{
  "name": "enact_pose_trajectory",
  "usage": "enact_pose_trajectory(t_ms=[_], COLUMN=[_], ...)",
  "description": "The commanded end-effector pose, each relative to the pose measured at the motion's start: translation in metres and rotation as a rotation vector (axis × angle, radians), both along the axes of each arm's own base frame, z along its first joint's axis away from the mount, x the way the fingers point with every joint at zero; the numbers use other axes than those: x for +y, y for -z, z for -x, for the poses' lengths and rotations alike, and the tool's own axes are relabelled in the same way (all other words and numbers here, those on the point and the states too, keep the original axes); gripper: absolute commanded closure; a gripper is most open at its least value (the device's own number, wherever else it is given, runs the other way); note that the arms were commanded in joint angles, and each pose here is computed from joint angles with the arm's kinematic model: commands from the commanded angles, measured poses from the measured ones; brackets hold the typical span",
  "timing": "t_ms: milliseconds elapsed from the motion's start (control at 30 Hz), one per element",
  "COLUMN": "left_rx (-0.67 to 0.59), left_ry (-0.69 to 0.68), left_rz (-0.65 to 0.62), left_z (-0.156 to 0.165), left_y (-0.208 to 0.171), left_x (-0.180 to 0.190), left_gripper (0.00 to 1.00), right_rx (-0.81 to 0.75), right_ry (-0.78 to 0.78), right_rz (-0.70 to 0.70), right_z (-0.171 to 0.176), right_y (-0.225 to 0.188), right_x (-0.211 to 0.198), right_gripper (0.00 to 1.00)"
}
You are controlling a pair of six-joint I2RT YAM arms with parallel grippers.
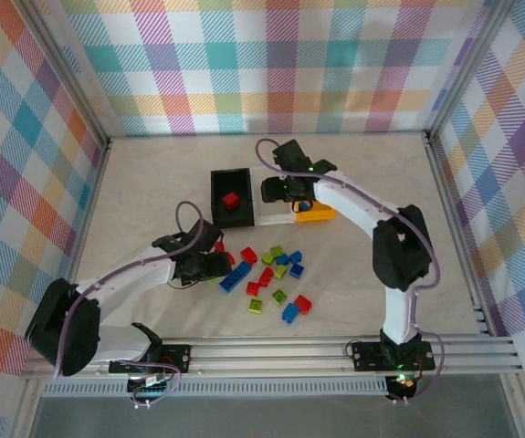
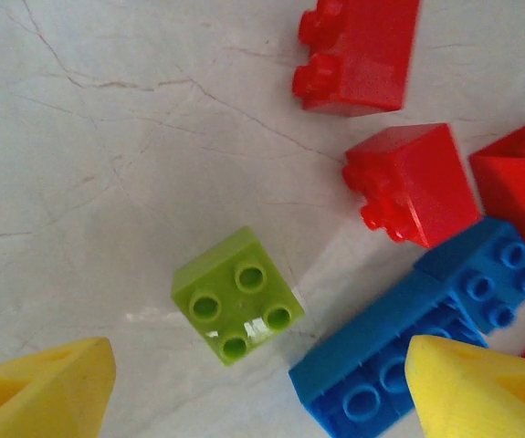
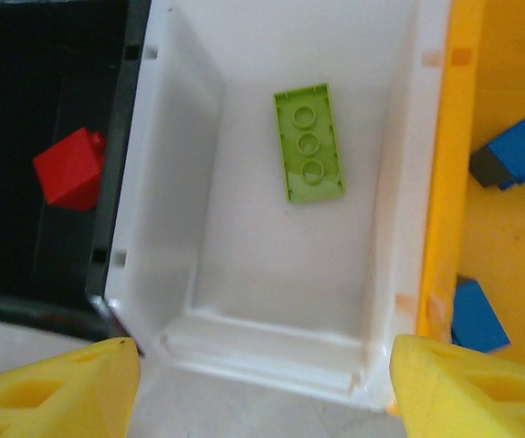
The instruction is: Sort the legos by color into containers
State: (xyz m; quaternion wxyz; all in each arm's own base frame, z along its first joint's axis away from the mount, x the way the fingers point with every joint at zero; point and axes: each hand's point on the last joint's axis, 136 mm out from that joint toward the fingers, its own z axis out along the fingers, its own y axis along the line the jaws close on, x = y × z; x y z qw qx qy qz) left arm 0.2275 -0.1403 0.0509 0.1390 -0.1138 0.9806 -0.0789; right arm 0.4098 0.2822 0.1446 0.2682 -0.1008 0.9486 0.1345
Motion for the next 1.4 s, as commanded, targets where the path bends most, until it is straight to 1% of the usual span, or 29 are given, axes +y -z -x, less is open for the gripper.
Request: enact_pose_trajectory(t_ms=[0,33,100,233,367,567,633,700,800,900,967,1067,1200,1367], left_rx=[-0.005,0.001,0.018,0.043,0.052,0.037,0.028,0.007,-0.051,-0.121,-0.174,-0.218,-0.223,-0.197], left_ry=[-0.039,-0.047,-0.063,-0.084,-0.089,-0.09,-0.091,-0.077,-0.031,0.009,0.031,0.064,0.099,0.113], left_rz=[0.024,0.01,-0.024,-0.076,-0.087,-0.087,-0.082,-0.05,0.018,0.066,0.093,0.106,0.116,0.069], left_z=[-0.011,-0.013,-0.014,-0.01,-0.006,-0.004,-0.006,-0.011,-0.034,-0.069,-0.098,-0.137,-0.179,-0.218], left_y=[0.007,0.011,0.017,0.028,0.032,0.023,0.017,0.004,-0.032,-0.068,-0.091,-0.107,-0.107,-0.086], left_x=[-0.006,-0.004,0.0,0.009,0.014,0.016,0.016,0.008,-0.015,-0.042,-0.062,-0.091,-0.127,-0.153], left_gripper=[0.16,0.17,0.21,0.31,0.43,0.64,0.67,0.67,0.68,0.7,0.71,0.71,0.73,0.74], right_rx=[-0.03,-0.035,-0.045,-0.063,-0.077,-0.077,-0.075,-0.075,-0.074,-0.061,-0.046,-0.026,-0.007,0.002], right_ry=[-0.011,-0.009,-0.007,-0.003,0.001,0.005,0.009,0.017,0.035,0.061,0.081,0.102,0.131,0.152], right_rz=[-0.069,-0.073,-0.082,-0.098,-0.099,-0.099,-0.099,-0.097,-0.094,-0.092,-0.087,-0.079,-0.071,-0.074], right_z=[0.012,0.016,0.022,0.03,0.033,0.033,0.034,0.036,0.041,0.05,0.059,0.072,0.087,0.1], right_y=[-0.014,-0.016,-0.02,-0.026,-0.03,-0.028,-0.028,-0.027,-0.025,-0.016,-0.009,0.001,0.009,0.013], right_x=[0.004,0.001,-0.003,-0.01,-0.014,-0.014,-0.016,-0.018,-0.027,-0.039,-0.049,-0.063,-0.081,-0.095], right_gripper=[0.27,0.27,0.27,0.27,0.27,0.27,0.27,0.27,0.27,0.27,0.27,0.27,0.26,0.26])
